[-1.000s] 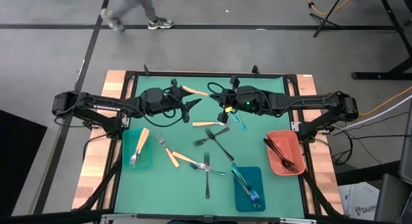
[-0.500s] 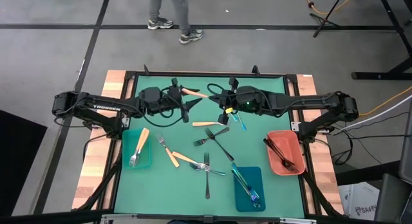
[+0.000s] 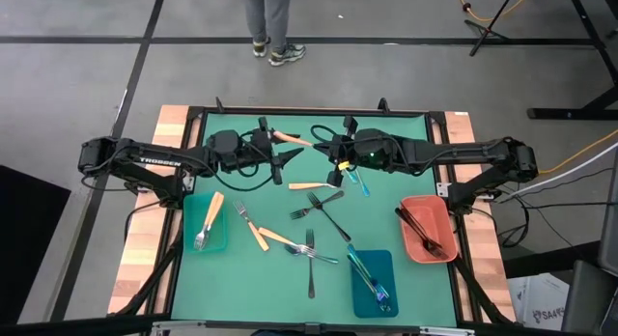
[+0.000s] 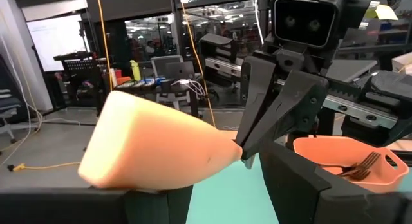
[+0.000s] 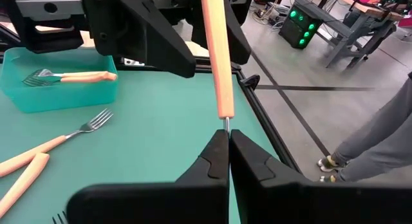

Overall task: Sort silverware by color (type)
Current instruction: Put the yellow fork into the green bin

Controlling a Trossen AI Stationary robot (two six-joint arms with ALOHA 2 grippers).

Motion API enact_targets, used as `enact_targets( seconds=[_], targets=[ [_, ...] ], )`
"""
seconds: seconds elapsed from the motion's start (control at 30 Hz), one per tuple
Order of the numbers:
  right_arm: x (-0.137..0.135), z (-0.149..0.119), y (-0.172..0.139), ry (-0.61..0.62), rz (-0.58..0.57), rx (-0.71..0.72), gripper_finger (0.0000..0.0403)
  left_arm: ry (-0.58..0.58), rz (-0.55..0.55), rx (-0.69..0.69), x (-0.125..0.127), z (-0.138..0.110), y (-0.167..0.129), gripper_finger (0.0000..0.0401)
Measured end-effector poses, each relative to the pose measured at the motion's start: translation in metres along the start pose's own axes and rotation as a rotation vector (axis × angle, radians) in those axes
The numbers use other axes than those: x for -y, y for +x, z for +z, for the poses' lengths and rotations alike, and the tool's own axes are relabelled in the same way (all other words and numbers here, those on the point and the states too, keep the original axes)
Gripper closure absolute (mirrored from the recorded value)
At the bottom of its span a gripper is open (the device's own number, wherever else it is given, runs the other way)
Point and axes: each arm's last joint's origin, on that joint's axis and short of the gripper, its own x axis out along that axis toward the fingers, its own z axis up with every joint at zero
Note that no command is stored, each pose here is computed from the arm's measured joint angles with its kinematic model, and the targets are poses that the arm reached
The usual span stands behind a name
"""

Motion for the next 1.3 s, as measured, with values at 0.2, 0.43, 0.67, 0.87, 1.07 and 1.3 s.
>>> enact_targets(
  seconds=[0.2,0.43,0.67,0.87,1.07,1.3],
  targets=[
    [0.0,-0.0001,0.0,0.0,0.0,-0.001,0.0403,0.0,0.007,0.0,-0.0002,-0.0001,0.0,0.0271],
    [0.0,-0.0001,0.0,0.0,0.0,-0.002,0.0403,0.0,0.007,0.0,-0.0002,0.0,0.0,0.0317],
    [0.0002,-0.0004,0.0002,-0.001,-0.001,-0.004,0.0403,0.0,0.0,0.0,0.0002,0.0,0.0,0.0361],
    [0.0,-0.0006,0.0001,-0.002,-0.001,-0.005,0.0403,0.0,0.001,-0.001,0.0002,-0.0001,0.0,0.0364],
    [0.0001,-0.0006,0.0001,0.0,-0.002,-0.006,0.0402,0.0,0.004,-0.001,0.0001,-0.0002,0.0,0.0362],
    [0.0,-0.001,0.0001,0.001,-0.003,-0.01,0.0373,0.0,0.012,-0.003,-0.0002,-0.0003,0.0,0.0362]
  ],
)
